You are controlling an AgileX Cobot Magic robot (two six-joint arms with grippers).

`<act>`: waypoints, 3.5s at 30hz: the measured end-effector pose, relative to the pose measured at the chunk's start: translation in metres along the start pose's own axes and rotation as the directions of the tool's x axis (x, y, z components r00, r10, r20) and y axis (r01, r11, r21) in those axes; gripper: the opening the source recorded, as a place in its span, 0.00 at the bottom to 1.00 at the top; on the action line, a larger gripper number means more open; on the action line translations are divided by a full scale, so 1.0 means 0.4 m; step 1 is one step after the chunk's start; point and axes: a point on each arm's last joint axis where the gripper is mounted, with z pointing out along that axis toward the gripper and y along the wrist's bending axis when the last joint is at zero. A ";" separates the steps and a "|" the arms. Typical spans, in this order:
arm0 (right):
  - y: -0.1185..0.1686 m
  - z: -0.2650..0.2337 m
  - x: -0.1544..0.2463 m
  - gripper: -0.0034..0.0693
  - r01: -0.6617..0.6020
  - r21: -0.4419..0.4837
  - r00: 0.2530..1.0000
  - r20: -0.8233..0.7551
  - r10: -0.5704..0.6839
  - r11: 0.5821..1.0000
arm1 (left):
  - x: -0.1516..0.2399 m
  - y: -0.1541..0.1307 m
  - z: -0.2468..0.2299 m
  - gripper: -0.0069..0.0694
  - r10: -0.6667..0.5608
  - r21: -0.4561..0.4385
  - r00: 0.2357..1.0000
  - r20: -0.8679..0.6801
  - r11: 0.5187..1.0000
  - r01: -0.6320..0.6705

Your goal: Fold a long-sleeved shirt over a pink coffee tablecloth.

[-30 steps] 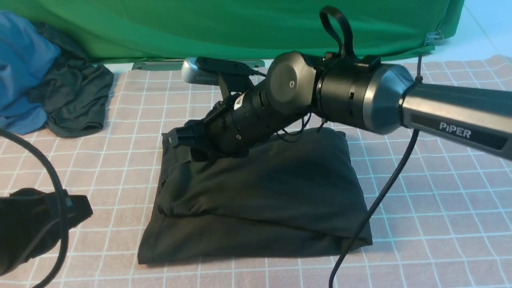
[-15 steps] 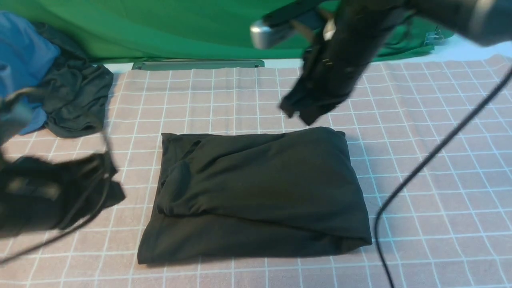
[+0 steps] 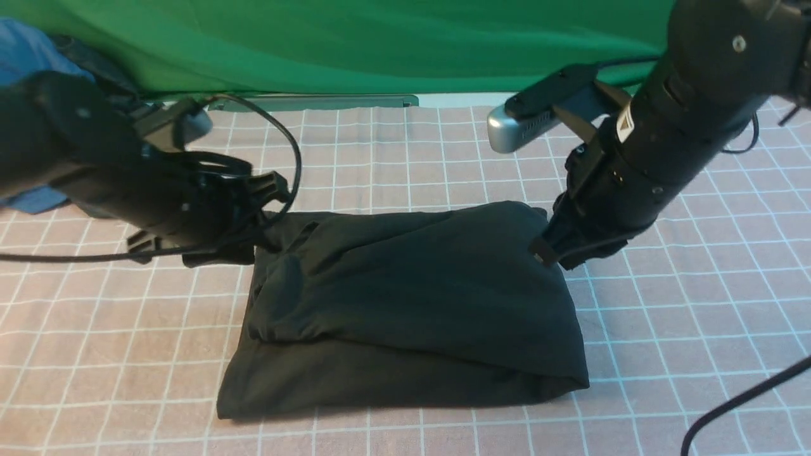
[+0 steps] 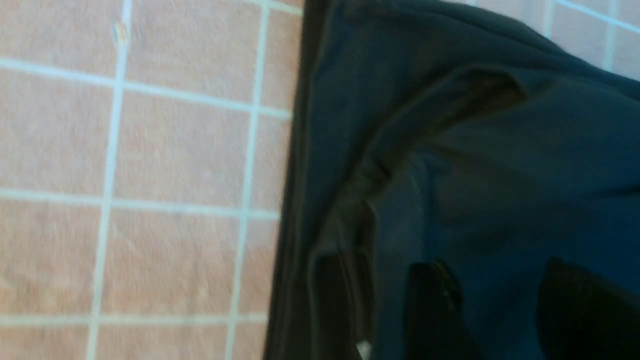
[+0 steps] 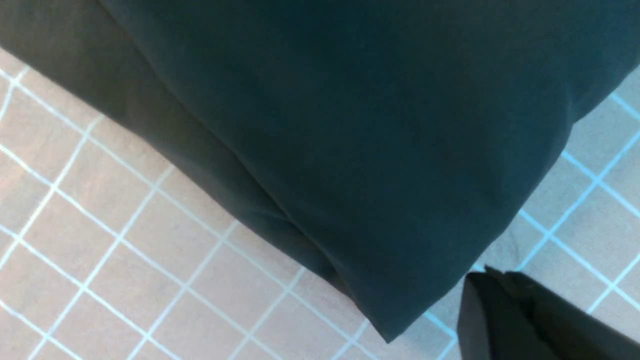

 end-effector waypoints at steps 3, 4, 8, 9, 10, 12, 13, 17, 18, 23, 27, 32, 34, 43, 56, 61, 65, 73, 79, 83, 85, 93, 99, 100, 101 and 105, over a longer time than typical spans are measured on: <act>0.000 0.000 -0.003 0.10 0.000 0.002 1.000 0.016 0.000 1.000 | -0.006 0.013 0.054 0.67 0.019 -0.019 0.999 -0.030 1.000 -0.020; -0.001 0.000 -0.004 0.10 0.000 0.003 1.000 0.020 0.000 1.000 | -0.006 0.016 0.063 0.70 0.024 -0.023 0.999 -0.036 0.999 -0.025; -0.001 0.000 -0.009 0.10 0.001 0.006 0.999 0.045 -0.001 1.000 | 0.002 0.032 0.113 0.74 0.059 -0.039 0.995 -0.085 0.997 -0.062; -0.001 -0.001 -0.010 0.10 0.000 0.006 0.999 0.050 -0.001 1.000 | 0.004 0.034 0.119 0.72 0.068 -0.040 0.993 -0.095 0.997 -0.072; -0.001 -0.001 -0.010 0.10 0.000 0.007 0.999 0.052 -0.001 1.000 | 0.004 0.034 0.120 0.72 0.069 -0.040 0.993 -0.097 0.997 -0.073; -0.002 -0.001 -0.013 0.10 -0.001 0.008 0.998 0.063 0.000 1.000 | 0.008 0.036 0.124 0.60 0.074 -0.040 0.991 -0.114 0.996 -0.079; -0.002 -0.001 -0.014 0.10 0.001 0.009 0.998 0.070 -0.002 1.000 | 0.010 0.036 0.124 0.48 0.075 -0.039 0.990 -0.123 0.996 -0.080; -0.003 -0.001 -0.017 0.10 0.003 0.011 0.997 0.081 -0.004 1.000 | 0.012 0.030 0.107 0.17 0.082 -0.031 0.988 -0.133 0.996 -0.087; -0.003 -0.001 -0.017 0.10 0.006 0.011 0.997 0.082 -0.007 1.000 | 0.013 0.029 0.101 0.16 0.087 -0.032 0.987 -0.132 0.995 -0.092; -0.003 -0.002 -0.018 0.10 0.019 0.012 0.996 0.084 -0.020 1.000 | 0.011 0.028 0.021 0.15 0.093 -0.111 0.991 -0.096 0.988 -0.104; -0.003 -0.002 -0.018 0.10 0.019 0.012 0.996 0.084 -0.020 1.000 | 0.008 0.032 -0.016 0.15 0.098 -0.167 0.993 -0.061 0.980 -0.107; -0.003 -0.002 -0.019 0.10 0.020 0.013 0.996 0.090 -0.021 1.000 | 0.009 0.035 -0.021 0.15 0.099 -0.180 0.993 -0.065 0.978 -0.109; -0.003 -0.002 -0.019 0.10 0.020 0.013 0.996 0.090 -0.021 1.000 | 0.009 0.035 -0.021 0.15 0.097 -0.180 0.993 -0.066 0.978 -0.108; -0.002 -0.001 -0.015 0.10 0.019 0.009 0.997 0.071 -0.020 1.000 | 0.014 0.041 -0.023 0.37 0.054 -0.209 0.995 -0.082 0.975 -0.070; 0.031 0.042 -0.024 0.10 -0.028 -0.160 0.999 0.038 0.035 0.987 | 0.003 -0.041 -0.034 0.31 0.012 -0.062 1.000 -0.013 0.998 -0.013; 0.025 0.153 -0.033 0.10 -0.061 -0.176 0.997 -0.050 0.053 0.983 | 0.025 -0.097 0.011 0.11 0.040 -0.006 0.999 -0.036 0.999 -0.040; 0.022 0.238 0.000 0.10 -0.092 -0.178 0.982 -0.178 0.060 0.980 | 0.048 -0.102 0.066 0.10 0.042 -0.024 0.992 -0.123 0.999 -0.045; 0.006 0.318 0.099 0.10 -0.142 -0.077 0.935 -0.338 0.108 0.987 | 0.055 -0.095 0.090 0.10 0.042 -0.043 0.986 -0.160 0.998 -0.049; -0.006 0.293 0.099 0.10 -0.142 -0.015 0.939 -0.319 0.130 0.990 | 0.054 -0.101 0.076 0.10 0.043 -0.041 0.981 -0.187 0.998 -0.052; 0.003 0.209 0.072 0.10 -0.161 -0.039 0.975 -0.161 0.153 0.986 | 0.035 -0.133 0.037 0.10 0.039 0.027 0.986 -0.162 0.999 -0.035; 0.006 0.160 0.053 0.10 -0.168 -0.055 0.985 -0.039 0.165 0.984 | 0.032 -0.156 0.021 0.10 0.034 0.086 0.987 -0.160 0.996 -0.021; 0.006 0.135 0.040 0.10 -0.147 -0.064 0.988 0.035 0.149 0.987 | 0.104 -0.203 0.076 0.10 0.147 0.049 0.944 -0.294 0.989 -0.139; -0.011 0.134 0.042 0.10 -0.165 -0.059 0.985 0.036 0.168 0.984 | 0.148 -0.174 0.112 0.10 0.070 -0.025 0.928 -0.365 0.996 -0.085; -0.011 0.134 0.042 0.10 -0.165 -0.059 0.985 0.036 0.168 0.984 | 0.155 -0.170 0.115 0.11 0.066 -0.029 0.924 -0.376 0.996 -0.083; -0.011 0.134 0.042 0.10 -0.165 -0.059 0.985 0.036 0.168 0.984 | 0.156 -0.169 0.115 0.11 0.066 -0.029 0.924 -0.377 0.996 -0.083; -0.010 0.134 0.042 0.10 -0.166 -0.060 0.985 0.034 0.168 0.984 | 0.156 -0.173 0.097 0.11 0.073 -0.020 0.926 -0.369 0.996 -0.087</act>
